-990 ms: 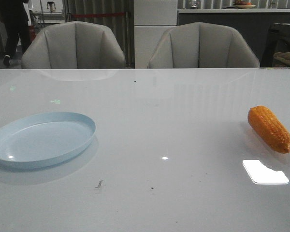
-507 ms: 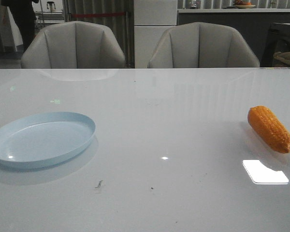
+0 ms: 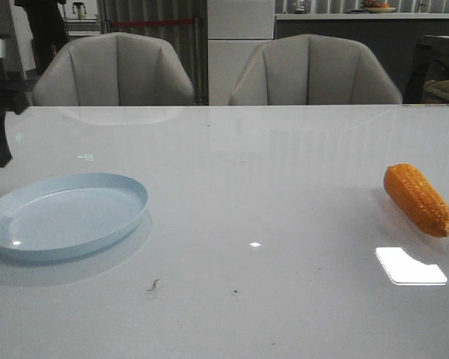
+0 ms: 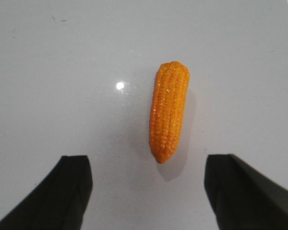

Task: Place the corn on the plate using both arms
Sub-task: 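Lower the left gripper onto the rim of the light blue plate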

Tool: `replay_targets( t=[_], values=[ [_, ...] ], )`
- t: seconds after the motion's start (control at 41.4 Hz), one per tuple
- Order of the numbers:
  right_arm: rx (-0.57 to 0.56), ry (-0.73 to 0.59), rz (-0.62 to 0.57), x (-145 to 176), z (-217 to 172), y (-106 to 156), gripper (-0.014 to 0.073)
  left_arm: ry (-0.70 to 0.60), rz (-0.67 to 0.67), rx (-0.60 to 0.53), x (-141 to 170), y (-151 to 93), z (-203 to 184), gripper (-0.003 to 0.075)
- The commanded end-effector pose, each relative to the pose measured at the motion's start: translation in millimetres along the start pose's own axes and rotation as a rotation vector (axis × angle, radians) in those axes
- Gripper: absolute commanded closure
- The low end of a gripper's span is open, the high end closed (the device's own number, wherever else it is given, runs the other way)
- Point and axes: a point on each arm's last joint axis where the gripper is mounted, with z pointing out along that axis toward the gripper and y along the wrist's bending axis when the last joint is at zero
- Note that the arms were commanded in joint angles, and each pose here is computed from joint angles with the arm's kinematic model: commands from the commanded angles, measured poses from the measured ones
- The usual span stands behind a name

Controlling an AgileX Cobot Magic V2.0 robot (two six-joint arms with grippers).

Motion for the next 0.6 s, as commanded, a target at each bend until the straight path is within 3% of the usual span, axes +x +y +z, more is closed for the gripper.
replay_targets(
  t=[0.0, 0.579],
  values=[
    [-0.008, -0.093, -0.001, -16, -7, 3, 0.0003, -0.055, 0.023, 0.012, -10, -11, -12, 0.0369],
    [-0.009, -0.080, -0.003, -14, -7, 3, 0.0003, 0.009, 0.047, 0.019, -10, -19, 25, 0.0369]
  ],
)
